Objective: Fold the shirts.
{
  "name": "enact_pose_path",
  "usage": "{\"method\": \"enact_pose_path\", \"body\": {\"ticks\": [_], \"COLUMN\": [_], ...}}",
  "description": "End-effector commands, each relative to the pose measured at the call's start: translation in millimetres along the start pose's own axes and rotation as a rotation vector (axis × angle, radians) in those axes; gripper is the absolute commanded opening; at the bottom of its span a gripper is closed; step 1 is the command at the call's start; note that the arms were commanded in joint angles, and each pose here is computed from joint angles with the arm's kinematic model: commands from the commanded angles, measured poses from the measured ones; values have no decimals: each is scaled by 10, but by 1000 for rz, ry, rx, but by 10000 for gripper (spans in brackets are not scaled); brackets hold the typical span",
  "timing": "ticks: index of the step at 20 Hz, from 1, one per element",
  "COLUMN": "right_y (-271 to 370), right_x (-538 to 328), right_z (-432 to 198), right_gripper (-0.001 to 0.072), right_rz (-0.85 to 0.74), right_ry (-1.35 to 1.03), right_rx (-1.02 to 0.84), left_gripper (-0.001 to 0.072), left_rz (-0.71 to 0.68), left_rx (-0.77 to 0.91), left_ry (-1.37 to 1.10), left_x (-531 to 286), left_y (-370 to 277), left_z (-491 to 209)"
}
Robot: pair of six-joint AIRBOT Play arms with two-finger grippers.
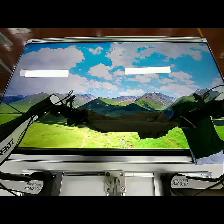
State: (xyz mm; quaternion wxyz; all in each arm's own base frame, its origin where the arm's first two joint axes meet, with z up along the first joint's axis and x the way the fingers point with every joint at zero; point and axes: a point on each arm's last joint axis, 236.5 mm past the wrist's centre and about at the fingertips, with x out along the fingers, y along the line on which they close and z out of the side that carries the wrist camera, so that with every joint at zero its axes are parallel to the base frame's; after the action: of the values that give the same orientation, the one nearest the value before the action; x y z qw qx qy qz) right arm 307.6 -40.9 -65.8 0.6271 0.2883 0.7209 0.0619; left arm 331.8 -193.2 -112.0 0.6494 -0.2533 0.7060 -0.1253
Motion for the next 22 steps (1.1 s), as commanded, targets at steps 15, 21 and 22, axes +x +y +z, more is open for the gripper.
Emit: {"method": "enact_pose_path", "body": {"ticks": [15, 21, 22], "right_y": [2009, 2783, 2776], "right_x": [-2895, -4113, -4043], "right_z": [-101, -1626, -1765], "right_gripper": [62, 62, 62], "right_rz": [-76, 36, 25], "right_ry": [-959, -1443, -1423], "right_rx": [-584, -688, -703], "left_gripper": [33, 33, 33], "left_rz": [8, -52, -47], "left_rx": [579, 648, 652], "left_ry": [-1248, -1667, -1661], "left_x": [-4835, -6284, -6269], "left_y": [-1695, -1884, -1863], "left_z": [-97, -1553, -1641]}}
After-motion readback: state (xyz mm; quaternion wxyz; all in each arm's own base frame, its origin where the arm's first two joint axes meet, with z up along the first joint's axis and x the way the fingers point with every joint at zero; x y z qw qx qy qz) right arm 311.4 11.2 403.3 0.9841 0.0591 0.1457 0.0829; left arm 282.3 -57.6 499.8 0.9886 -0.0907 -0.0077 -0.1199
